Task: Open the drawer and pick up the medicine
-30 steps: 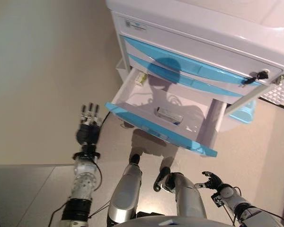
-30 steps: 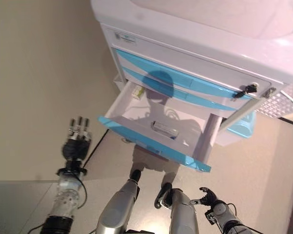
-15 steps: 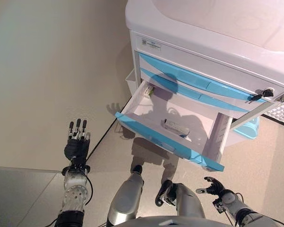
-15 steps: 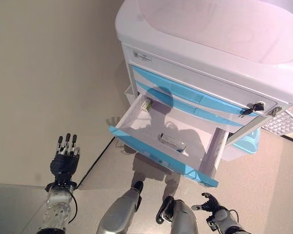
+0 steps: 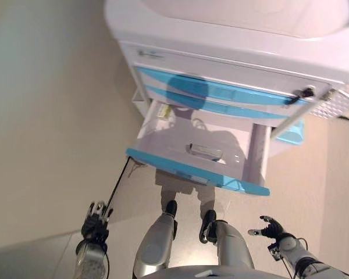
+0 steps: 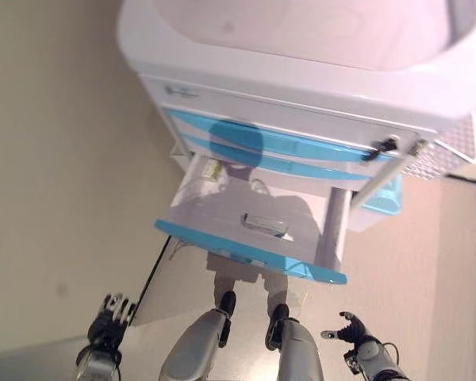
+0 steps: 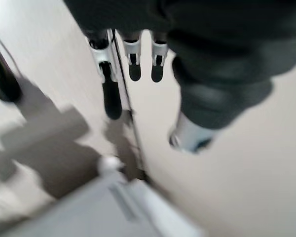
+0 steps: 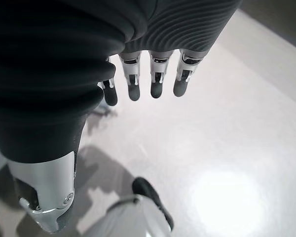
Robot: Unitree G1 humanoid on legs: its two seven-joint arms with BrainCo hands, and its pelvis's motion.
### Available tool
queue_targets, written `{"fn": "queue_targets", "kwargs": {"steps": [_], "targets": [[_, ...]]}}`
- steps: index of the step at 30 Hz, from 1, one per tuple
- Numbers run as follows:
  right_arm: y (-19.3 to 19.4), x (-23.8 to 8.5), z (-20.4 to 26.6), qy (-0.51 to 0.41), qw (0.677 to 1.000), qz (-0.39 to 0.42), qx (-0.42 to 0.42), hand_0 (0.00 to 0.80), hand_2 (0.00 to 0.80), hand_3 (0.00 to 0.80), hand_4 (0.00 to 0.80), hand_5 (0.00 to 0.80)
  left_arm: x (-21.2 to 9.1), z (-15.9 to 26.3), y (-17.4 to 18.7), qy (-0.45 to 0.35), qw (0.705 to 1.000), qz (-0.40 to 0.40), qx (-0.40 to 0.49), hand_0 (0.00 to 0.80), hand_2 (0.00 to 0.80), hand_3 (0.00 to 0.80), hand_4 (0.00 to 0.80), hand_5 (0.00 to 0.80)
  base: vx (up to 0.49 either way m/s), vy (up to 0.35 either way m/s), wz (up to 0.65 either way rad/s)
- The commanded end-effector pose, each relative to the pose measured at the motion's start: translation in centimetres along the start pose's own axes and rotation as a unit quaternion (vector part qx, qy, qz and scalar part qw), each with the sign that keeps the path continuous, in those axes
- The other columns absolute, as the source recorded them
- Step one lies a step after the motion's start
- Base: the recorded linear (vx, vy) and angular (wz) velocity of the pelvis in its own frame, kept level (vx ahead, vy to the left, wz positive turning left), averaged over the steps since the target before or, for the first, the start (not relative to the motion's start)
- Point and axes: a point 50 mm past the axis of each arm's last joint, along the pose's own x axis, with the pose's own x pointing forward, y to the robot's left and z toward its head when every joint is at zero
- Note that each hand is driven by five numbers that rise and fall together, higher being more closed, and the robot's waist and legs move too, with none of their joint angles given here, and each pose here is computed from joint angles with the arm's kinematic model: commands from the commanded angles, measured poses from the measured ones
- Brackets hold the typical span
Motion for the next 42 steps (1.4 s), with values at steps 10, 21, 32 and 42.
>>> {"fn": "queue_targets", "kwargs": {"steps": [10, 21, 32, 42], "targets": [[-5.1, 0.5, 2.9, -0.047, 0.986, -0.099, 0.124, 0.000, 0.000, 0.000, 0.000, 0.000, 0.8, 0.0, 2.6, 0.064, 0.951, 0.075, 0.293, 0.000, 0.000, 0.000, 0.000, 0.000, 0.032, 0.072, -0.65], [-8.7, -4.5, 12.5, -0.342, 0.930, -0.116, 0.066, 0.000, 0.000, 0.000, 0.000, 0.000, 0.3, -0.8, 3.7, 0.101, 0.879, 0.090, 0.457, 0.000, 0.000, 0.000, 0.000, 0.000, 0.022, 0.023, -0.42], [-8.9, -13.2, 17.0, -0.539, 0.830, 0.124, 0.070, 0.000, 0.000, 0.000, 0.000, 0.000, 0.4, -0.7, 3.4, 0.106, 0.869, 0.064, 0.479, 0.000, 0.000, 0.000, 0.000, 0.000, 0.028, -0.012, -0.23], [-7.2, -15.7, 19.5, -0.557, 0.784, 0.270, 0.047, 0.000, 0.000, 0.000, 0.000, 0.000, 0.1, -0.8, 4.3, 0.126, 0.857, 0.061, 0.496, 0.000, 0.000, 0.000, 0.000, 0.000, 0.023, -0.035, 0.19]]}}
